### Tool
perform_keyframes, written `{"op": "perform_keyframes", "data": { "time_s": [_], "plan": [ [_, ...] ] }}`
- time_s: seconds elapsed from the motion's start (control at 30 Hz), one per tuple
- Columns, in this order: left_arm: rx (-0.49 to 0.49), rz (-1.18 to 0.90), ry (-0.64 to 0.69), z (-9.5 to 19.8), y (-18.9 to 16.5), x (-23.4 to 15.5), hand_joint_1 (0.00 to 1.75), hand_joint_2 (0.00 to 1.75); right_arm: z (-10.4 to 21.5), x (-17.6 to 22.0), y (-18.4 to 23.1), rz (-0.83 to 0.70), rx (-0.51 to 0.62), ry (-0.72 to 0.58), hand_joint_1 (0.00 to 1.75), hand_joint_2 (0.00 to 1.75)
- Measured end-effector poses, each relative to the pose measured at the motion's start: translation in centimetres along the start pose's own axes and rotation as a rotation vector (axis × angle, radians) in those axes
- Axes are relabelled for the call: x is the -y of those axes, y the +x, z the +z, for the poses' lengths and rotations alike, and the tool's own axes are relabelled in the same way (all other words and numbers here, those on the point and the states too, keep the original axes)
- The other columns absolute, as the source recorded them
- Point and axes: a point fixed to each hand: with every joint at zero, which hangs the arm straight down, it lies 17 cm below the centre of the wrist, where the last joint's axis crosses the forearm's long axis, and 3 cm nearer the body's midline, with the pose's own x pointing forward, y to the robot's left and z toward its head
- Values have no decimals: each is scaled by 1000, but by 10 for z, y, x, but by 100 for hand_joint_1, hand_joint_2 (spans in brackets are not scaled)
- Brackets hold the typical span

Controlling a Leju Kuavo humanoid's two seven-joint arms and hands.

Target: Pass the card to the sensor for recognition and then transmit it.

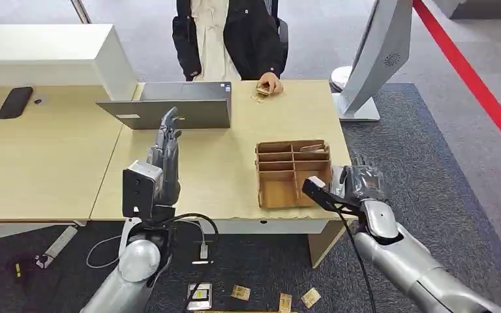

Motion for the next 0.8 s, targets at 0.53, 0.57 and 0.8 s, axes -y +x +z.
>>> {"op": "perform_keyframes", "data": {
  "time_s": [0.53, 0.57, 0.8],
  "plan": [
    [-21, -8, 6, 1, -5, -2, 0, 0, -2, -16, -22, 10, -46, 24, 175, 175],
    [-23, -8, 6, 1, -5, -2, 0, 0, -2, -17, -23, 8, -48, 27, 175, 175],
    [-30, -13, -3, 2, -6, 0, 0, 0, 1, -27, -24, -3, -54, 56, 175, 175]
  ]
}}
